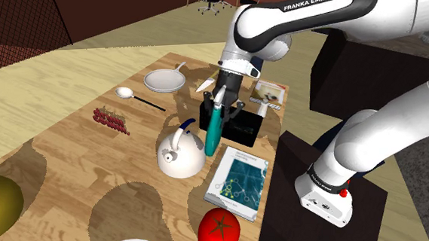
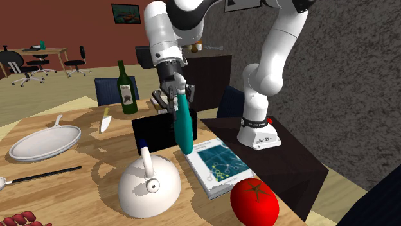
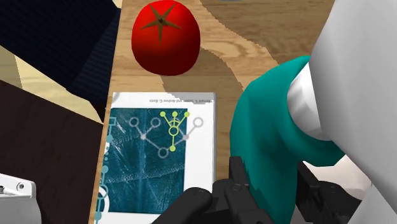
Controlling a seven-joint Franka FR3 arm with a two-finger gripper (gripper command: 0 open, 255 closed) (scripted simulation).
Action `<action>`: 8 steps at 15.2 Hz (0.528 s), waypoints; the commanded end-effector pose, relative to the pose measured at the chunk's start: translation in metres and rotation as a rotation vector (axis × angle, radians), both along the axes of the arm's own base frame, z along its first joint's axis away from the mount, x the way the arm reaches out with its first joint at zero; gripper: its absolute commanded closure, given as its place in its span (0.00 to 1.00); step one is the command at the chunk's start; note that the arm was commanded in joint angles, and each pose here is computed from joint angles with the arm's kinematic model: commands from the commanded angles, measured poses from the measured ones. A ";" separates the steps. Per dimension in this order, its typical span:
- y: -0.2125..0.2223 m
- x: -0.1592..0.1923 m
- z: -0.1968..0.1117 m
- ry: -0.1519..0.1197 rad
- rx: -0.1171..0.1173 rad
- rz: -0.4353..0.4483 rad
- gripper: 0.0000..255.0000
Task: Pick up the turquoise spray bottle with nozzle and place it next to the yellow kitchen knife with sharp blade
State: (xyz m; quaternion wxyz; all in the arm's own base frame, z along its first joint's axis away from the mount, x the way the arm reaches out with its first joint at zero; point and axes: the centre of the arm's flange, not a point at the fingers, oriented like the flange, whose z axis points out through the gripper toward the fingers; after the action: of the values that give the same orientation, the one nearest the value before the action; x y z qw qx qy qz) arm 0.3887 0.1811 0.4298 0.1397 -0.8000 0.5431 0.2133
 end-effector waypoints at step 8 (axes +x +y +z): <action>-0.001 0.000 0.049 0.000 0.000 0.000 1.00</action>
State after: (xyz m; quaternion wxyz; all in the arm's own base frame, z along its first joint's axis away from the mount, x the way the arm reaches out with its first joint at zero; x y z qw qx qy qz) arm 0.3887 0.1805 0.4741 0.1397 -0.8000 0.5432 0.2132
